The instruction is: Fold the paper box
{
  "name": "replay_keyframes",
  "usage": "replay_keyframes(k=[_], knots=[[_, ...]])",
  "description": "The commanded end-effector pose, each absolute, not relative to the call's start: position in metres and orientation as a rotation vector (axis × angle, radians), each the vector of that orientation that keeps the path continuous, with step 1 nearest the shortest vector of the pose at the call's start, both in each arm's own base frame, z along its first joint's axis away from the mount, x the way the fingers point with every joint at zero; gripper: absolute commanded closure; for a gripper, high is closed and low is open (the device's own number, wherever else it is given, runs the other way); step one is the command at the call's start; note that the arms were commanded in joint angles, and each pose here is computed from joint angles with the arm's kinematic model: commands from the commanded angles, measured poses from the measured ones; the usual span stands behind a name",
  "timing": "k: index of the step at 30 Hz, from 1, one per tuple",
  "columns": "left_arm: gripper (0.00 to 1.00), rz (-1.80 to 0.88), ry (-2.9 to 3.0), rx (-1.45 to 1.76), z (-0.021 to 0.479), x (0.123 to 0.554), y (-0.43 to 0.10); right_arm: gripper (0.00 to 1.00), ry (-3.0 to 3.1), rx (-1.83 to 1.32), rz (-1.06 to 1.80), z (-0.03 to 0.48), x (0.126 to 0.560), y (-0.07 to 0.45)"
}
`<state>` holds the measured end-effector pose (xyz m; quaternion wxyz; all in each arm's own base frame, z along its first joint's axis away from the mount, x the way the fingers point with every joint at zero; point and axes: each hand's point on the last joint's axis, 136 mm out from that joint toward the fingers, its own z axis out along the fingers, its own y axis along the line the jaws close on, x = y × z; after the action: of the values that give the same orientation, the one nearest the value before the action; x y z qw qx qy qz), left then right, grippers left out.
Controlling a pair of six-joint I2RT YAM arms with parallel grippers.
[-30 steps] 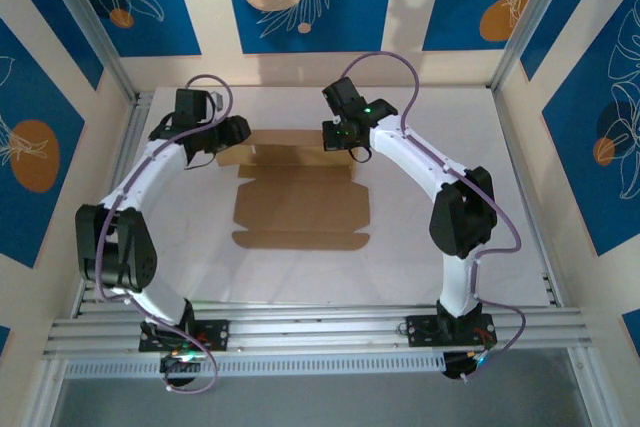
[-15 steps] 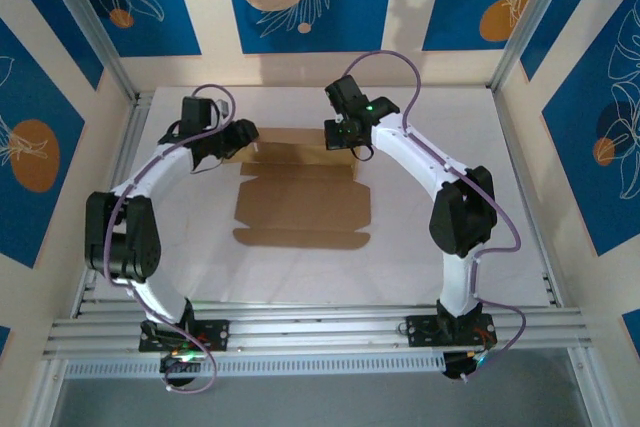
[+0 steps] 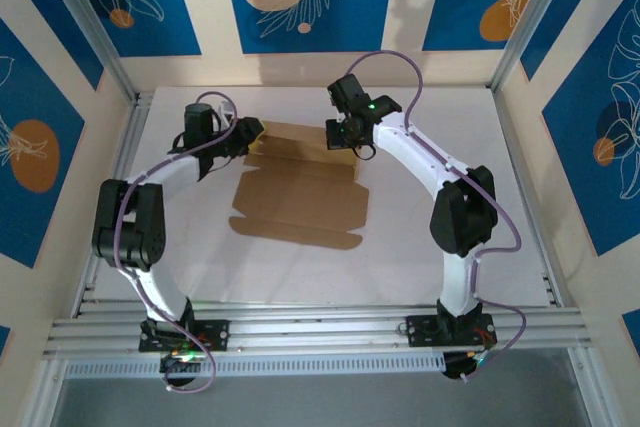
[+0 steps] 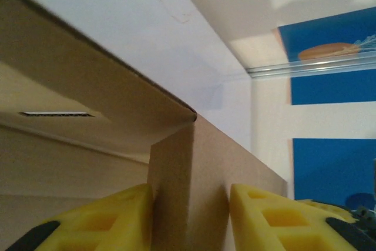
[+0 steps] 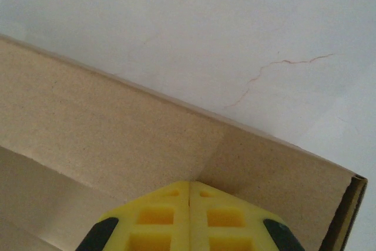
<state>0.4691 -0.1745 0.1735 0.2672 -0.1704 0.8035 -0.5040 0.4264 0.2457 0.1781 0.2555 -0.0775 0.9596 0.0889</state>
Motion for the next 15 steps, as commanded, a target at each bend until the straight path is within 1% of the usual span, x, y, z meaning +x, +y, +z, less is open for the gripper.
replay_keyframes(k=[1, 6, 10, 11, 12, 15], knots=[[0.67, -1.554, 2.048, -0.361, 0.204, 0.467, -0.191, 1.0, 2.675, -0.28, 0.31, 0.163, 0.416, 0.26], [0.79, -1.579, 2.029, -0.37, 0.204, 0.467, -0.19, 1.0, 2.671, -0.273, 0.3, 0.166, 0.416, 0.259], [0.81, -1.582, 2.029, -0.393, 0.2, 0.467, -0.187, 0.99, 2.671, -0.258, 0.287, 0.168, 0.418, 0.253], [0.81, -1.575, 2.035, -0.4, 0.198, 0.467, -0.186, 0.96, 2.668, -0.257, 0.283, 0.171, 0.418, 0.252], [0.81, -1.568, 2.04, -0.405, 0.197, 0.466, -0.186, 0.88, 2.659, -0.253, 0.271, 0.175, 0.418, 0.249], [0.81, -1.558, 2.031, -0.441, 0.194, 0.462, -0.185, 0.6, 2.606, -0.239, 0.273, 0.197, 0.416, 0.244]])
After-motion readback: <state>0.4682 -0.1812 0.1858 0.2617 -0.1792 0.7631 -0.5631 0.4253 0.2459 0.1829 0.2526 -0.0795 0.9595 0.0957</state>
